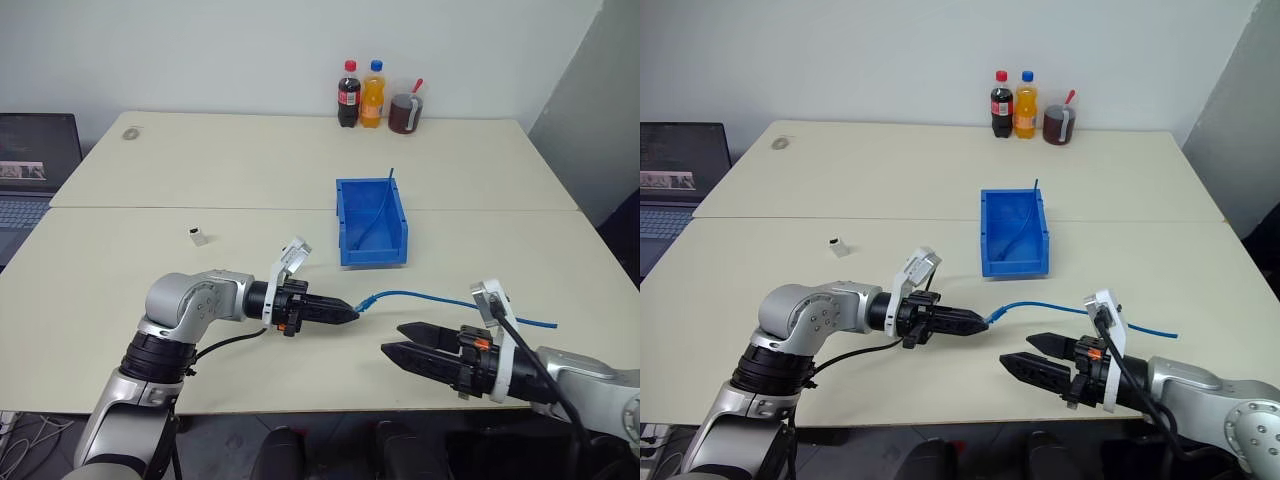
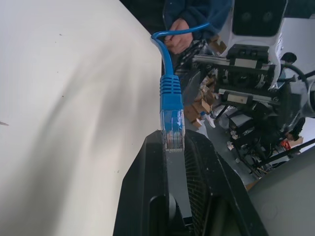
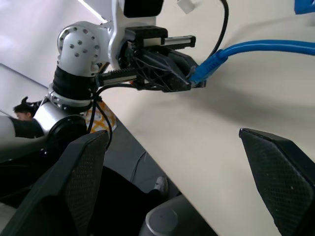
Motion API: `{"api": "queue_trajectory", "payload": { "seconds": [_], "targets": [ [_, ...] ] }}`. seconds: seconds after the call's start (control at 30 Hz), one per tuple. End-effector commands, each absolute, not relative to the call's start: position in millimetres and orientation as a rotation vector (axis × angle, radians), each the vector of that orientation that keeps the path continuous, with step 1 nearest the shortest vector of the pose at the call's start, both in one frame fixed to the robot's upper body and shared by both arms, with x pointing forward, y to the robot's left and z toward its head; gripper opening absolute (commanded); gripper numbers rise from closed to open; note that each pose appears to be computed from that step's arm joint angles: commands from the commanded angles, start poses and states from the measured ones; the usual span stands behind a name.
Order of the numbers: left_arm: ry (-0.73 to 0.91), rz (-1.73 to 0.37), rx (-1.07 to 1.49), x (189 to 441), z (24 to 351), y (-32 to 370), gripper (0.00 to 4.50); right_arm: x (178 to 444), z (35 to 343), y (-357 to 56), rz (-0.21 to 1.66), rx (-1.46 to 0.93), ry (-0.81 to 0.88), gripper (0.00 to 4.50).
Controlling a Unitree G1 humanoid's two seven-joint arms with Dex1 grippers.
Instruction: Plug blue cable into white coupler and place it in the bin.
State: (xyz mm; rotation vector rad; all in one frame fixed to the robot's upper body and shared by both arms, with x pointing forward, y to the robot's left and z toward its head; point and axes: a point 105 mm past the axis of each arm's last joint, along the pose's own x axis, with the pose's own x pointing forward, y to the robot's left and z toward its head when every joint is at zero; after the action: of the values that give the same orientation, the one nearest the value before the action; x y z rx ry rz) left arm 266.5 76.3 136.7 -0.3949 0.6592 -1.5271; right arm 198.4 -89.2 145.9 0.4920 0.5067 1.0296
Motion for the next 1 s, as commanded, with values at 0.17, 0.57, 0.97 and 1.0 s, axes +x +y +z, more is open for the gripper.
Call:
{"api": "queue_trajectory", "payload": {
  "seconds": [0.17, 0.57, 0.97, 1.0],
  "targets": [
    [0.655, -1.619, -0.42, 250.8, 156.4, 76.9, 0.2, 210.1, 165.7, -73.9, 1.088, 0.586, 0.38, 4.5],
    [0.665, -1.62, -0.433, 245.4, 155.3, 76.0, 0.2, 207.7, 172.3, -63.6, 1.163, 0.646, 0.385, 4.5],
    [0.673, -1.624, -0.449, 240.7, 154.0, 76.8, 0.2, 203.6, 169.2, -62.2, 1.201, 0.633, 0.414, 2.0],
    [0.675, -1.626, -0.45, 240.0, 153.8, 76.8, 0.2, 202.6, 168.9, -61.9, 1.207, 0.63, 0.418, 1.73]
  ]
}}
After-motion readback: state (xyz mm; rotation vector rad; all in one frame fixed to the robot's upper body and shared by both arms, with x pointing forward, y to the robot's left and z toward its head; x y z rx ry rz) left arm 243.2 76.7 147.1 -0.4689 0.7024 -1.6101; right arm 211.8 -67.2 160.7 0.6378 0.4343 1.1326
